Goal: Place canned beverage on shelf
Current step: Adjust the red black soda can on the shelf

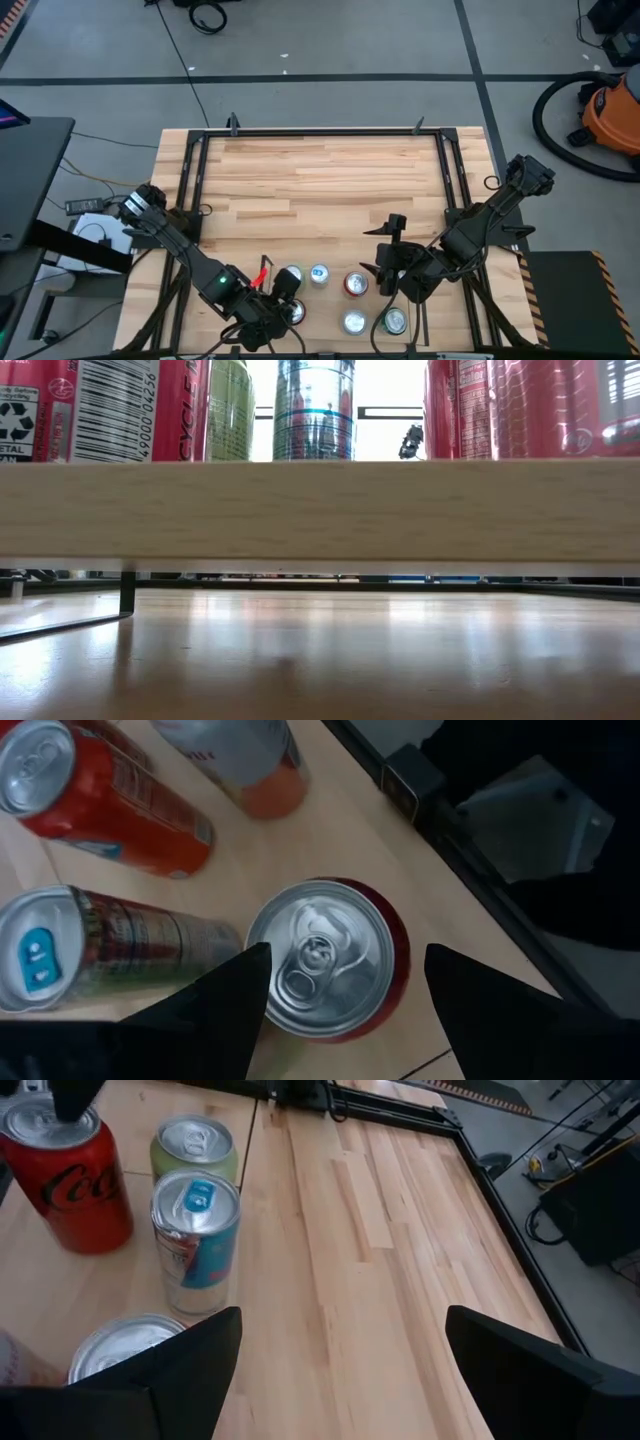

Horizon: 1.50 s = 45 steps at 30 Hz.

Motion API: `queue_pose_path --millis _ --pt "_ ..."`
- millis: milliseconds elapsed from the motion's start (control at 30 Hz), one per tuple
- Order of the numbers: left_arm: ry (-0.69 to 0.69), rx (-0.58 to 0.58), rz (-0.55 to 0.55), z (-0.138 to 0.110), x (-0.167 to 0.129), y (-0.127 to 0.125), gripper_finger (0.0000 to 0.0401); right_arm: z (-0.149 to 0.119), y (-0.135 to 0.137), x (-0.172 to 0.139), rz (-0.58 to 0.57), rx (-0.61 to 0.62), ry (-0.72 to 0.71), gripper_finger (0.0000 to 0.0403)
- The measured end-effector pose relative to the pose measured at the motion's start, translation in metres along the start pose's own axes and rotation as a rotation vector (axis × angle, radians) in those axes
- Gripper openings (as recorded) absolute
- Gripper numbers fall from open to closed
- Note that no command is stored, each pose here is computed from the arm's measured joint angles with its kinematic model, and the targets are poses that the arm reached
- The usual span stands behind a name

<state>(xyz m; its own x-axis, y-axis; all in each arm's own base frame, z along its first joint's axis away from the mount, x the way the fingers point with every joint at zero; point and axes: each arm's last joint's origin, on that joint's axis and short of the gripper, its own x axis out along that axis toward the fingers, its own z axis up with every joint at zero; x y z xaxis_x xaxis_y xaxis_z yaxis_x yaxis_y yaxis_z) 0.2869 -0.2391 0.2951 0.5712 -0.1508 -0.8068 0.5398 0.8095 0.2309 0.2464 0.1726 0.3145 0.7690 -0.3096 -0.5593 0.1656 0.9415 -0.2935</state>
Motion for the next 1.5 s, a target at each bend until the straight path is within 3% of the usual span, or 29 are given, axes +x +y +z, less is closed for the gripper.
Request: queue_pose_path --millis 867,1500 --pt "-0.006 0.062 0.051 0.003 0.017 -0.001 0.0274 0.000 0.000 0.000 0.007 0.002 -0.002 0.0361" --pt "-0.055 0.007 0.157 0.009 0.030 0.031 0.0274 -0.001 0.000 0.000 -0.001 -0.085 0.010 0.0361"
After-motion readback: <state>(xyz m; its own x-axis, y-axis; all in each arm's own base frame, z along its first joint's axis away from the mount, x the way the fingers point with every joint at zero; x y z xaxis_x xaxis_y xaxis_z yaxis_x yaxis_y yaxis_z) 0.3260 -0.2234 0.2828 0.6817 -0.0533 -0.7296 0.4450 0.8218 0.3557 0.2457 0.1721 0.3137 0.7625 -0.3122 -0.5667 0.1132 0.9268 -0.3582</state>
